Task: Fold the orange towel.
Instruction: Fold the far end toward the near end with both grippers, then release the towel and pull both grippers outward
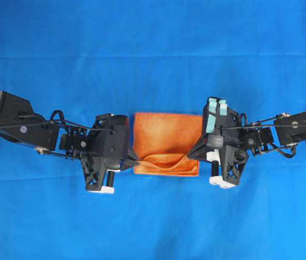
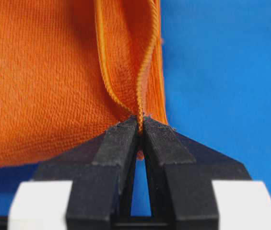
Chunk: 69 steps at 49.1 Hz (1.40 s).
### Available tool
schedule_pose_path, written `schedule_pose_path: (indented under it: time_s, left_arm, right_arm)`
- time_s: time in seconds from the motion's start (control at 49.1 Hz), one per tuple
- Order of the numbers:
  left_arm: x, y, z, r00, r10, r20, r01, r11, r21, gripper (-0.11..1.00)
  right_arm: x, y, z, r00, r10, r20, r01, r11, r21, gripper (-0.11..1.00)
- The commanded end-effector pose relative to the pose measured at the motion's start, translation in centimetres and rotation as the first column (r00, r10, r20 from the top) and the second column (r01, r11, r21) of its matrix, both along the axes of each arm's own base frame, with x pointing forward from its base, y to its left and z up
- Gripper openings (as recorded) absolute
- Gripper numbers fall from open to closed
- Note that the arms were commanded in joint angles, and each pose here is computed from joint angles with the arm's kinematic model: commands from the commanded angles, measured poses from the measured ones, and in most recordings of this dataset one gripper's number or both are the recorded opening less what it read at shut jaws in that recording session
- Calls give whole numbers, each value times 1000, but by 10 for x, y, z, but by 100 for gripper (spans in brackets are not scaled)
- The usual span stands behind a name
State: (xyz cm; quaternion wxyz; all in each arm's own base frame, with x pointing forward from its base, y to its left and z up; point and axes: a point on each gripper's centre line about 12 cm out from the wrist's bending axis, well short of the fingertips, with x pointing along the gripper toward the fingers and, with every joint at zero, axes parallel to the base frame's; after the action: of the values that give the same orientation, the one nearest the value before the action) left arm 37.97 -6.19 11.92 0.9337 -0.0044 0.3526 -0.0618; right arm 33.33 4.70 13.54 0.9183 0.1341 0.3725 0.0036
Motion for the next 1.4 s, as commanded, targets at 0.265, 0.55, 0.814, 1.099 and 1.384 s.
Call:
schedule_pose_path:
  time_s: [0.265,0.55,0.814,1.099,1.384]
  left_arm:
    - [8,-1,3,998,1,55,0,1000,-6,3]
    - [6,-1,4,999,-2,51,2,1000,-4,40]
    - [-6,1,40,997,-11,72,11,1000,2,69]
    - [-46,7,93,985,-14,174,16,1000,-12,69]
    - [-117,19,138,933,-5,361,20,999,-38,69]
  right_arm:
    - [9,2,6,1000,4,27,-4,1000,5,2]
    - [15,4,7,1000,4,28,-4,1000,7,3]
    - [8,3,31,1000,-1,9,1,1000,-10,63]
    - [-19,-3,81,995,14,104,-10,999,-39,57]
    - [-67,-12,117,964,45,263,-26,997,-74,57]
